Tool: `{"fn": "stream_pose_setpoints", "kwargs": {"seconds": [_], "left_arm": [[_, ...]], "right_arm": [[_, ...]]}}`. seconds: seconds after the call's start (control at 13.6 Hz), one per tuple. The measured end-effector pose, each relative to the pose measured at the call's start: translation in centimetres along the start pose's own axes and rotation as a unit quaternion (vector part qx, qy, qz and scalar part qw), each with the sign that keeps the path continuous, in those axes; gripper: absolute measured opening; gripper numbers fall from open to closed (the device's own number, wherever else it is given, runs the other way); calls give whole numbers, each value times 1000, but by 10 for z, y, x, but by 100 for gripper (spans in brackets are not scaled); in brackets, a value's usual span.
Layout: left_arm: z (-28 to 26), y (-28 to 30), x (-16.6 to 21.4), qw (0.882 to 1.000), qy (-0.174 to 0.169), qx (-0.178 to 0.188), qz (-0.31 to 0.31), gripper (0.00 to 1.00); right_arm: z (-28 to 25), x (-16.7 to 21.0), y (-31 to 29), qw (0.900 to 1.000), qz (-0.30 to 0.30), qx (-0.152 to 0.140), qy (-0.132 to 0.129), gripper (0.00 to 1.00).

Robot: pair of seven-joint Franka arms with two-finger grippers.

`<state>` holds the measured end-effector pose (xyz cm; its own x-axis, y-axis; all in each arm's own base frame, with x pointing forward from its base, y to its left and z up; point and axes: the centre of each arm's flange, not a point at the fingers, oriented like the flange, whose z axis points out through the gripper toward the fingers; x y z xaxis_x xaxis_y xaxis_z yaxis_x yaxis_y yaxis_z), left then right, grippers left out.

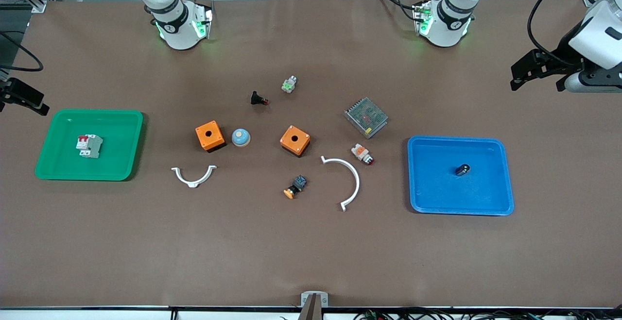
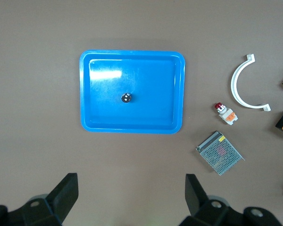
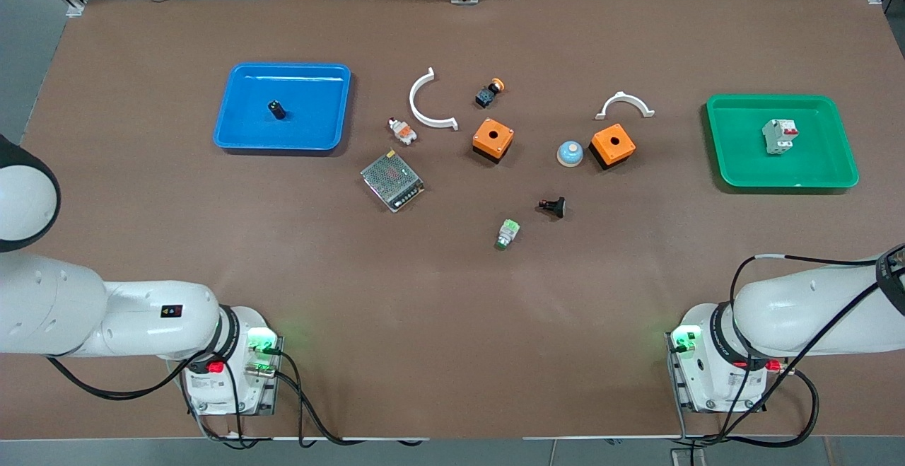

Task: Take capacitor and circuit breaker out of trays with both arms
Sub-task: 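Reach the left gripper over the blue tray while the right gripper reaches the green tray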

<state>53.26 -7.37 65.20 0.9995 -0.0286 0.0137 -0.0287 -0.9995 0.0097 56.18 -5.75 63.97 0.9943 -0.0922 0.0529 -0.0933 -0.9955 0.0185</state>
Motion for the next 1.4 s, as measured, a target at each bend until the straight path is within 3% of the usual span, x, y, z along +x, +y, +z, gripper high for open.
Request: {"fn": "stream_pose_setpoints", "kwargs": {"seconds": [0.51, 0.81, 0.96, 1.18, 1.4], "left_arm": [[11, -4, 6, 1000, -10, 7, -2, 100], [65, -24, 36, 998, -50, 17, -15, 100], [96, -41, 53, 998, -53, 14, -28, 100], [148, -49, 65, 998, -43, 10, -34, 100], [198, -47, 65, 999, -37, 9, -39, 100]], "right_arm": [[4, 1, 0, 1000, 0, 0, -5, 100], [11, 4, 1, 1000, 1, -2, -12, 100], [13, 5, 0, 1000, 0, -2, -13, 100], [20, 6, 11, 998, -40, -32, -26, 100], [55, 15, 60, 994, -58, -70, -68, 100]]}}
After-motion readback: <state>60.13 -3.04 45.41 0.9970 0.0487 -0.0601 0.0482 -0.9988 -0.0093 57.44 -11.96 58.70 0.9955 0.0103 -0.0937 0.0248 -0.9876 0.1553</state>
